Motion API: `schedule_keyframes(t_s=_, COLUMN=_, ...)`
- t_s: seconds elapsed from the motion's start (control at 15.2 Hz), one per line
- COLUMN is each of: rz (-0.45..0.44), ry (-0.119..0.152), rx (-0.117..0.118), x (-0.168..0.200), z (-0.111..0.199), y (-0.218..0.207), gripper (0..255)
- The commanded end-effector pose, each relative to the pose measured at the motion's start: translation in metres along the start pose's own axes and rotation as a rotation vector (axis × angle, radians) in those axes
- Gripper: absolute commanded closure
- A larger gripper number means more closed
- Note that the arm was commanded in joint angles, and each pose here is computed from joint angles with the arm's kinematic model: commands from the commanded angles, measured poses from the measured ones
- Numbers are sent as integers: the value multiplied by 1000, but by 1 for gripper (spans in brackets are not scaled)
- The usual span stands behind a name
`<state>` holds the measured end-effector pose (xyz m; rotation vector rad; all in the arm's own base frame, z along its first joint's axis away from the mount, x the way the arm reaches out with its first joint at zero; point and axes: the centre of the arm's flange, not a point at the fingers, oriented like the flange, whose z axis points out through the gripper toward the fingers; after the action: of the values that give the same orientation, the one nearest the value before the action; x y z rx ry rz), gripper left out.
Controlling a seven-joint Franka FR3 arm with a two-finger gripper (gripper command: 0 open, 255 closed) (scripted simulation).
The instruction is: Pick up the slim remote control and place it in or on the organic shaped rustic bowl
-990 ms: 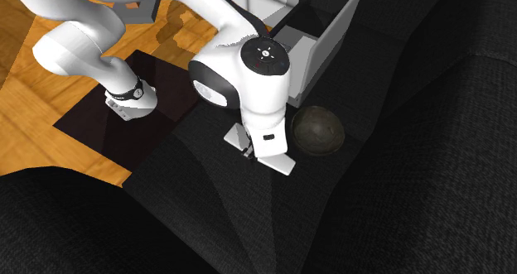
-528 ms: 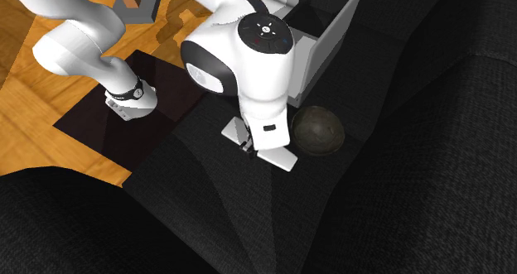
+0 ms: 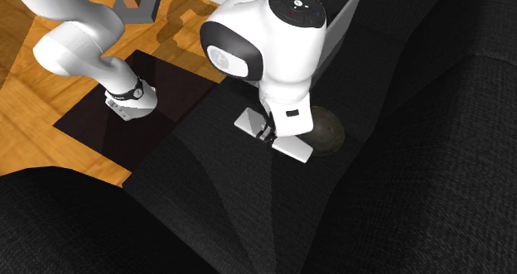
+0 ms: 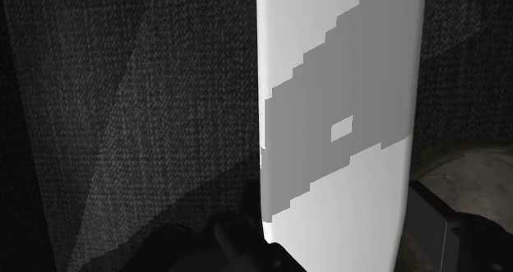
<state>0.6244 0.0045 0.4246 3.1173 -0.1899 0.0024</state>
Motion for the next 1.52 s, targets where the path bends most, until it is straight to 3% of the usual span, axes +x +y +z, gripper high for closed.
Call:
schedule_keyframes(t_s=0.0, rz=1, ry=0, rx=0, x=13, z=-2, y=-24, gripper=255)
schedule_keyframes(t_s=0.66, rz=1, ry=0, rx=0, x=82, z=-6, y=-134, gripper=255)
schedule_keyframes(t_s=1.45, rz=1, ry=0, rx=0, x=82, z=58, y=-135, gripper=255)
